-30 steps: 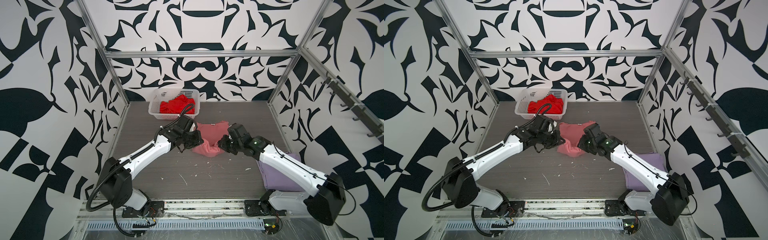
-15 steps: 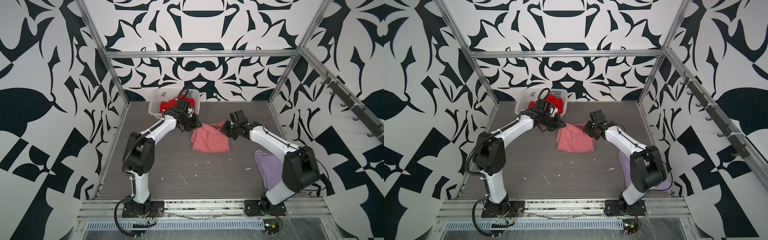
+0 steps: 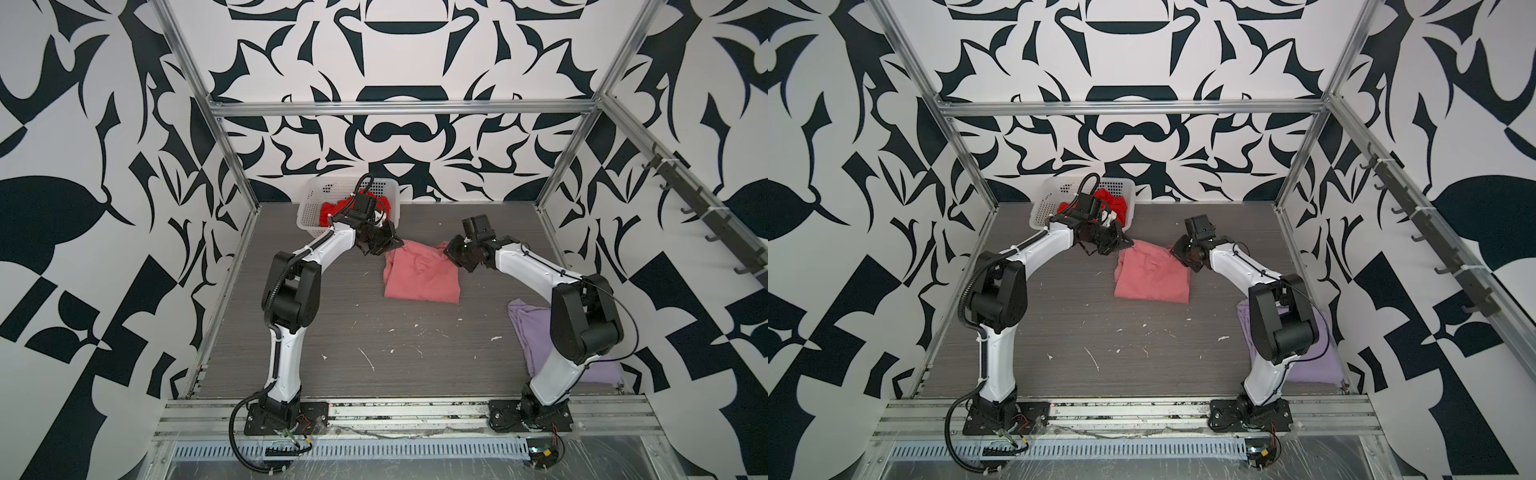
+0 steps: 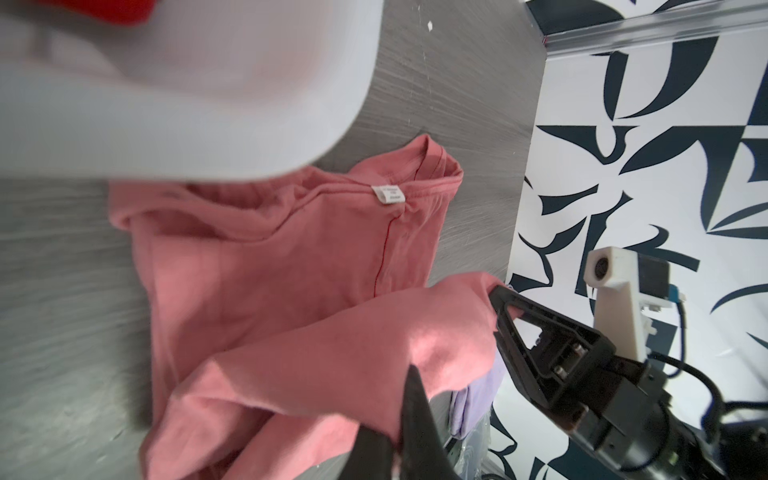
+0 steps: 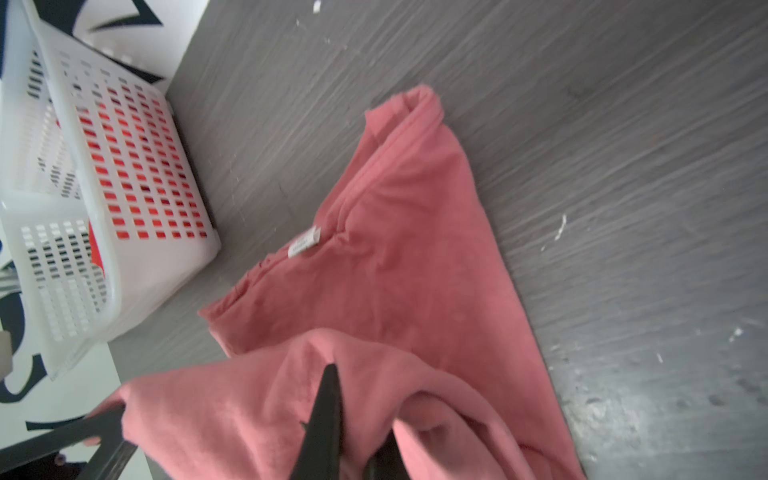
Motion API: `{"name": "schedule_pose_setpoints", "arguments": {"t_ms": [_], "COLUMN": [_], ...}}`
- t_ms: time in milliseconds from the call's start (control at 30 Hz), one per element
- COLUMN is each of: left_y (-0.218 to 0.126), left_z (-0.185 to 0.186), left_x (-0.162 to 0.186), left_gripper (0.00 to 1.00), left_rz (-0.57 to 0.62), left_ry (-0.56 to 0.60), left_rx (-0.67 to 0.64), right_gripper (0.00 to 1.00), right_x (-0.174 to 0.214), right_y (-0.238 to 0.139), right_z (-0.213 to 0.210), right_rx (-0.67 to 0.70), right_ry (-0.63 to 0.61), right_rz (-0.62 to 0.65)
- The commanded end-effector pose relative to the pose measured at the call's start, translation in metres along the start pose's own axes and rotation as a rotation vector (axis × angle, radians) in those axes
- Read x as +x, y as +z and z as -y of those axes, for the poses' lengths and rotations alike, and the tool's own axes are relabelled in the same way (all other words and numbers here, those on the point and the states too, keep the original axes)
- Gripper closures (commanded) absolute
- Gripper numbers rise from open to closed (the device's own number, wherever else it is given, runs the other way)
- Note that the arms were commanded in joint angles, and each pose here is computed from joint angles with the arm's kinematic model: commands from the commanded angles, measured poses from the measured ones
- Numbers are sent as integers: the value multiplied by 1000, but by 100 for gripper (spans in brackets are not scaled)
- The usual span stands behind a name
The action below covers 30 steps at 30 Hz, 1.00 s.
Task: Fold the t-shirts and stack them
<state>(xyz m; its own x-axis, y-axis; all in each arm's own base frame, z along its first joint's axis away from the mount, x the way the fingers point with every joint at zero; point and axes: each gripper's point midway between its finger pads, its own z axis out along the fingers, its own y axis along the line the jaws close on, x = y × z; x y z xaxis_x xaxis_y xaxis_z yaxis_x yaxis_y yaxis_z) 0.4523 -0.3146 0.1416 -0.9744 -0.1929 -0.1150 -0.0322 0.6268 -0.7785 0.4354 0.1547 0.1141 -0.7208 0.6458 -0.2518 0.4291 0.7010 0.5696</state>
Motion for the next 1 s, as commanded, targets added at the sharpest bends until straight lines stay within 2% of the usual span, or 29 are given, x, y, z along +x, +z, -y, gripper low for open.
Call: {"name": "schedule_pose_setpoints", "arguments": {"t_ms": [0,100,233,333,467,567,767,967], "left_y": [2,0,-11,-23,-40,-45,-35,2], "left_z": [1,0,2,7,9,7,9,24], "left_x": [-17,-26,-39,-45,-40,-24,12,22], "left_gripper": [89,77,61,57,53,51,48,47], "left_rz": [15,40,92,124,151,120,46,12], "left_ry": [-1,0,9,24,68,103,191,244], "left_rx": [21,16,6,12,-20,-43,-86,-75], "right_gripper": [92,71,61,58,57,61,65,66], "right_x": [-36,-47,-62,-66,-60,-42,-10,-10], "right_y": [-4,1,-5,-17,-35,-39,-14,22], "right_z": [-24,-38,-51,-54,-49,-39,-35,-45], "right_rx": [-88,-127,-144,-133,-88,-44,-13,-21], "right_ry": [25,14,-11,-40,-104,-132,-151,-165], "right_rz": [92,85,134,160,163,146,75,46]}}
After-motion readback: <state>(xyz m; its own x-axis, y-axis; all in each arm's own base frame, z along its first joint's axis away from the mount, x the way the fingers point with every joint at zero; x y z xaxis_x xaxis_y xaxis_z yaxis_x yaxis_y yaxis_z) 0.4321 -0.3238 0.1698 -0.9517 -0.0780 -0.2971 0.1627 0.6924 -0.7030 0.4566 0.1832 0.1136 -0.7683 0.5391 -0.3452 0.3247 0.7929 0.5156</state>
